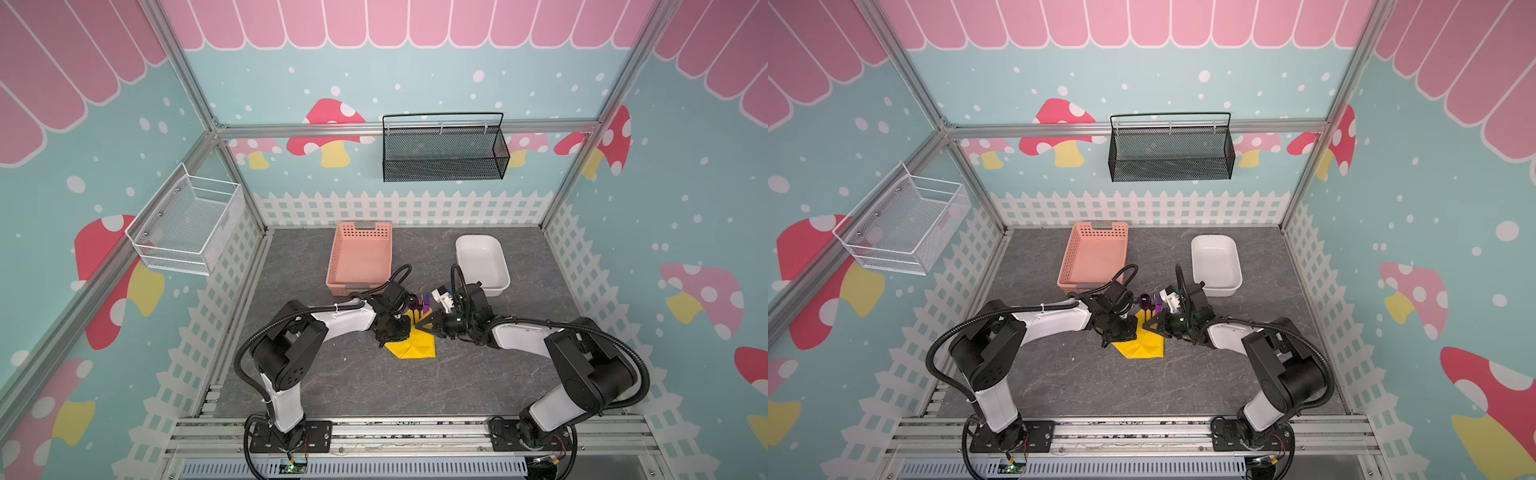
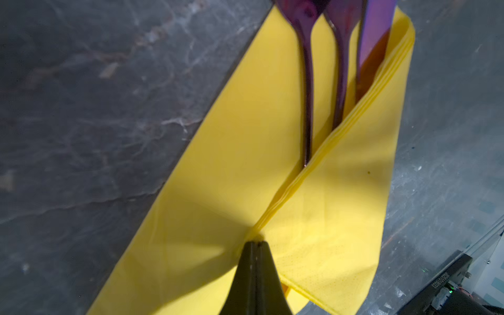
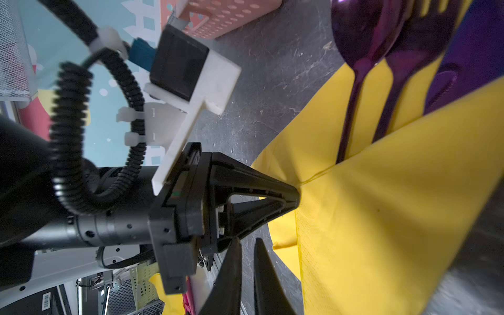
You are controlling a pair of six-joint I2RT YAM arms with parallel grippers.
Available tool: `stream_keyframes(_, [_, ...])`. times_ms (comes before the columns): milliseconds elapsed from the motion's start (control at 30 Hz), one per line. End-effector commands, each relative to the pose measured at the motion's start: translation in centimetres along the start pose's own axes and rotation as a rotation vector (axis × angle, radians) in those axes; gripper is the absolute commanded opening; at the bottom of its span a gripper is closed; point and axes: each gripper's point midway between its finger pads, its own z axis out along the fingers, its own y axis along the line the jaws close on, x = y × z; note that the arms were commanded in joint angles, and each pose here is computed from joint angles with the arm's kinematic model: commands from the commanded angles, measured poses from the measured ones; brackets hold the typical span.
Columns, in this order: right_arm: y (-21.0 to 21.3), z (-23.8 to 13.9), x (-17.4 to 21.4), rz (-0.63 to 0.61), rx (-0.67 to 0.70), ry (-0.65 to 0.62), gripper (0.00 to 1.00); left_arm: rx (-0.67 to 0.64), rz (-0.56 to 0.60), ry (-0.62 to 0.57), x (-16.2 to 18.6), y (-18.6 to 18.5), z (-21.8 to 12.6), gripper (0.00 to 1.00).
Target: Place the utensils on the paper napkin and roll it up
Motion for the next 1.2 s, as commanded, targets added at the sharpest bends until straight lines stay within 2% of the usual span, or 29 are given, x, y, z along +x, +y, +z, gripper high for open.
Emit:
stream_keyframes(0, [-2.1, -0.9, 2.4, 0.045, 0.051, 0.052, 0.11, -0.064, -0.025, 0.018, 0.6, 1.6, 0.6, 0.0])
stream_keyframes(300, [-3.4, -0.9, 5.0, 0.046, 0.043, 0.118, 0.07, -0.059, -0.02, 0.017, 0.5, 1.4, 0.6, 0.0])
stream_keyframes(833, [-5.2, 0.7, 6.0, 0.068, 0.028, 0.181, 0.07, -0.06, -0.019, 0.015, 0.5, 1.4, 0.5, 0.0])
stream_keyframes(1167, [-6.7, 0.9, 7.2, 0.098, 0.048, 0.2, 0.06, -0.015, 0.006, -0.041, -0.9, -0.4, -1.4, 0.0])
